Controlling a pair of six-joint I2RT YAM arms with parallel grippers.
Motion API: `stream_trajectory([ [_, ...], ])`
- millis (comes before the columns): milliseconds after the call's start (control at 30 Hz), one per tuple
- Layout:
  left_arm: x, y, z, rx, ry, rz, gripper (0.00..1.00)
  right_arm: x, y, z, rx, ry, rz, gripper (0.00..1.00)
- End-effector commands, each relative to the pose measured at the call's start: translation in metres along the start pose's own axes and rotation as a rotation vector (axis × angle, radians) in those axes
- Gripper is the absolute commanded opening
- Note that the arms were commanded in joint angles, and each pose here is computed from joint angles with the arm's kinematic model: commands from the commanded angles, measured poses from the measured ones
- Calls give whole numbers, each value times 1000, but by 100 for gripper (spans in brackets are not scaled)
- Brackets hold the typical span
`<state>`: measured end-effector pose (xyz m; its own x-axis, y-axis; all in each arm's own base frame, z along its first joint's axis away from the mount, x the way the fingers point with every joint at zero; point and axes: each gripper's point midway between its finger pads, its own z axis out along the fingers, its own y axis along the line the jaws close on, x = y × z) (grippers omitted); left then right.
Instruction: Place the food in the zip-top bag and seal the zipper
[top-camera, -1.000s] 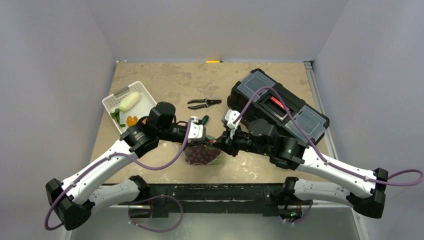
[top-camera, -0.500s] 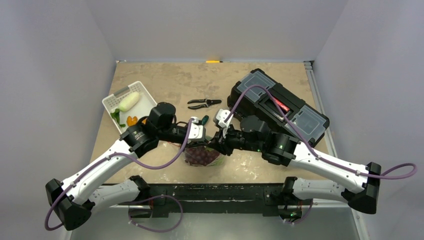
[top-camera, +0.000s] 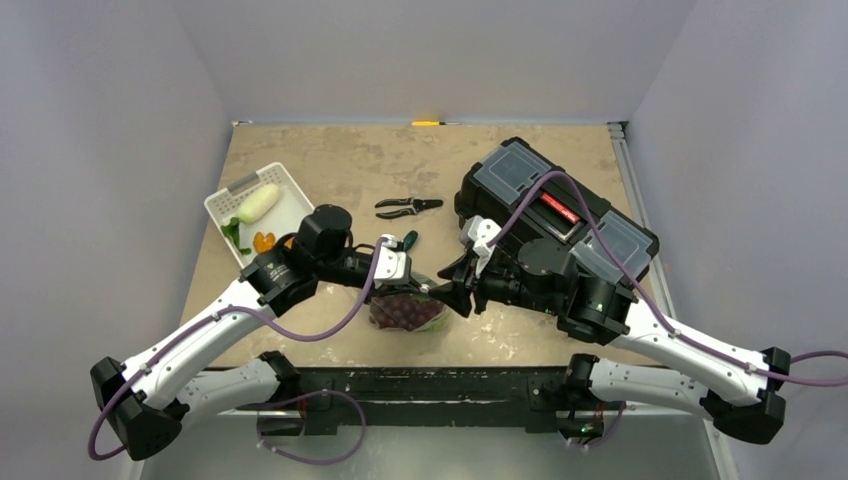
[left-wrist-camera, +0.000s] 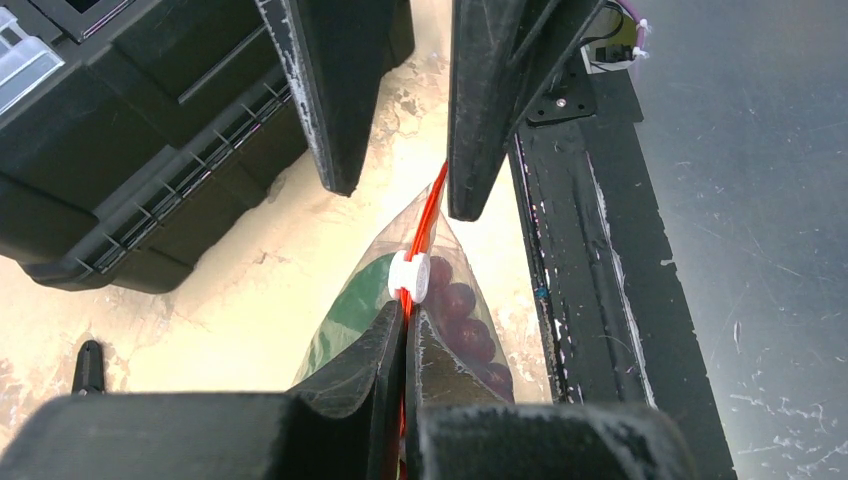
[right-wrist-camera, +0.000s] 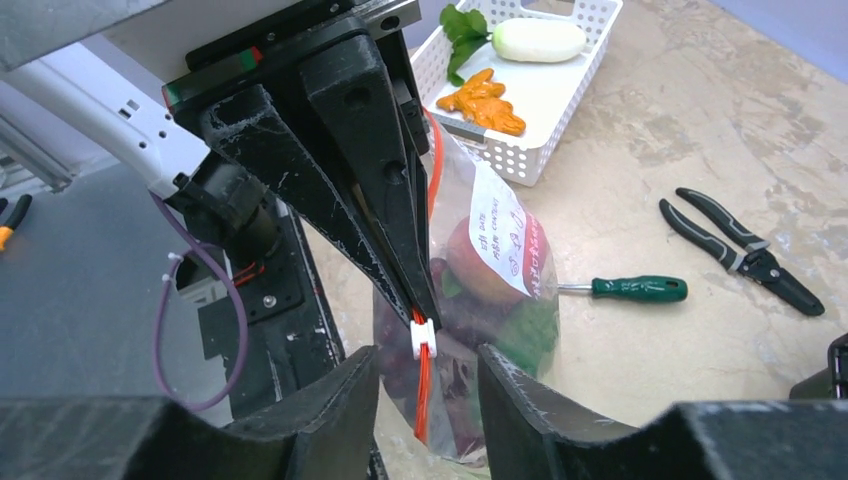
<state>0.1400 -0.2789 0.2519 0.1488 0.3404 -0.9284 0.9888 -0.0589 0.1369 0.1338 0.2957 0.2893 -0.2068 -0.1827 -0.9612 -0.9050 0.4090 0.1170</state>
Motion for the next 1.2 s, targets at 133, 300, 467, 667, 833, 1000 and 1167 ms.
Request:
stream_trajectory([
  [133, -35, 6, -5, -13, -91, 87, 0, 3, 1, -7, 0, 4, 19, 27],
  [300, -36, 6, -6, -15, -92, 89, 0, 14, 3, -2, -16, 50, 16, 28],
  [467, -37, 5, -6, -14, -95, 90, 0, 13, 2, 2, -14, 47, 15, 19],
  [667, -37, 5, -6, -13, -96, 90, 0, 14, 0, 5, -7, 58, 8, 17],
  [833, -38, 5, -7, -12, -98, 91, 0, 18, -1, 7, -2, 74, 0, 14],
  [1000, -37, 4, -7, -9, -98, 91, 0, 17, -6, 8, 24, 69, -13, 0],
  [1167, -41, 2, -9, -8, -111, 94, 14, 16, -11, 8, 50, 59, -22, 0],
])
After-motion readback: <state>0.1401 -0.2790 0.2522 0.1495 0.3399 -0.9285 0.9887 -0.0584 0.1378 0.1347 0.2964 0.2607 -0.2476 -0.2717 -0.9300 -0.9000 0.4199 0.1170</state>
